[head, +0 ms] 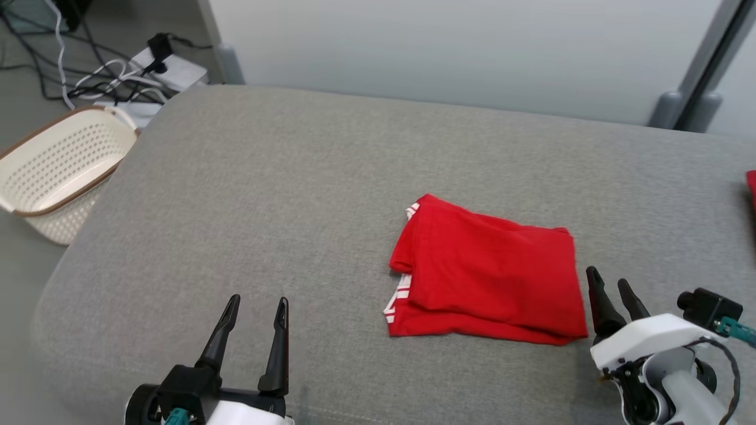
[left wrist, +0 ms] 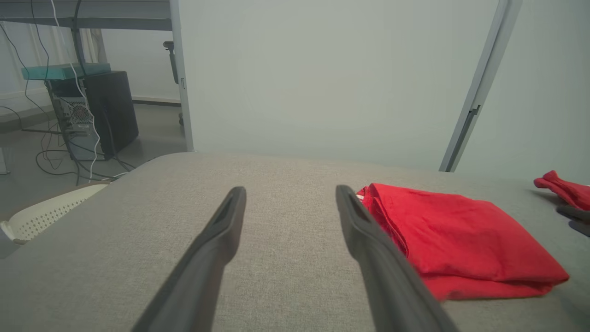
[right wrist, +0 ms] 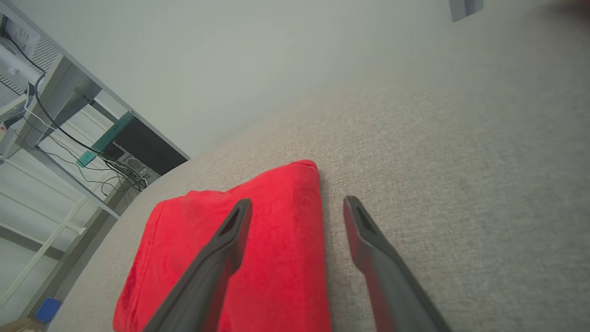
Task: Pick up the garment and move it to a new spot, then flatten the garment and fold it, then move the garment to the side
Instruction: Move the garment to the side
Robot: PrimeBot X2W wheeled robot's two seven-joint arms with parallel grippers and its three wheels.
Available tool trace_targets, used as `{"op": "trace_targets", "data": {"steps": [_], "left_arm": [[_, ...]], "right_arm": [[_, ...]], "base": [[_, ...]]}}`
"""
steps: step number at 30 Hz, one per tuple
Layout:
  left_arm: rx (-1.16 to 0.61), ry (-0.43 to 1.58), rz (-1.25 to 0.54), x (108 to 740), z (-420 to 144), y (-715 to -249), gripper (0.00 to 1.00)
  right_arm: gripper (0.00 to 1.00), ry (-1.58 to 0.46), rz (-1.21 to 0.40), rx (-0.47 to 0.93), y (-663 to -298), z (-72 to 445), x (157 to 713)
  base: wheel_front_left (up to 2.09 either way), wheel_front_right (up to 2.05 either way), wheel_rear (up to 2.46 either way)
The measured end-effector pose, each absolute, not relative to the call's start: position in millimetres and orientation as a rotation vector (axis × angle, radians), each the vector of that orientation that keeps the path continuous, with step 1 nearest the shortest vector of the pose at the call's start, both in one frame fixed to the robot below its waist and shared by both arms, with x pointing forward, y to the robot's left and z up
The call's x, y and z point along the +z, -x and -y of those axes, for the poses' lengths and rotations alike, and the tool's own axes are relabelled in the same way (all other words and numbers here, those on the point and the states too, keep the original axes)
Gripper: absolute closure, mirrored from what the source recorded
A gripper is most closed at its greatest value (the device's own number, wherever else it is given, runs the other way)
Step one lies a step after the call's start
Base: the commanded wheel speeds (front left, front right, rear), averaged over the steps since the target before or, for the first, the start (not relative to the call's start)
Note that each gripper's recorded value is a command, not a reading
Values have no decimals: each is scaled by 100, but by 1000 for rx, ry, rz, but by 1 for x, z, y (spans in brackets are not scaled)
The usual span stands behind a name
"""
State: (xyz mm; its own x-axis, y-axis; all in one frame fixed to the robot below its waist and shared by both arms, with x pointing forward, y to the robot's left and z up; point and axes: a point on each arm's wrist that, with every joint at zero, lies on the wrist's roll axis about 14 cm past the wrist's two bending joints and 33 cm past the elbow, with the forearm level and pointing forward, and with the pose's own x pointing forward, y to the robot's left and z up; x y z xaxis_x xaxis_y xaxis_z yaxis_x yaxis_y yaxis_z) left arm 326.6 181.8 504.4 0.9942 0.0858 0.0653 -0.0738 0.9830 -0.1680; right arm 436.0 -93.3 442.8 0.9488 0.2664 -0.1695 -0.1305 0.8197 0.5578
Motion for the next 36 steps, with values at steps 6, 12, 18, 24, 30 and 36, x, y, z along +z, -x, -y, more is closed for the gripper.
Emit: {"op": "trace_targets", "data": {"steps": [6, 12, 18, 24, 30, 36], "left_arm": [[127, 165, 59, 501, -194, -326, 0], [166, 162, 55, 500, -204, -324, 0], [193, 159, 61, 502, -210, -320, 0], [201, 164, 69, 504, -211, -319, 0], [194, 166, 77, 507, -209, -320, 0], [193, 167, 75, 506, -208, -322, 0]], "right_arm": [[0, -581, -350, 256, -456, 72, 424], [0, -574, -465, 249, -464, 65, 398], [0, -576, -541, 259, -460, 54, 386], [100, -539, -541, 279, -456, 52, 385], [100, -416, -431, 338, -472, 56, 408], [100, -326, -257, 403, -501, 56, 458]], "base": [[0, 0, 0], [0, 0, 0], [0, 0, 0], [0, 0, 0], [0, 0, 0], [0, 0, 0]]}}
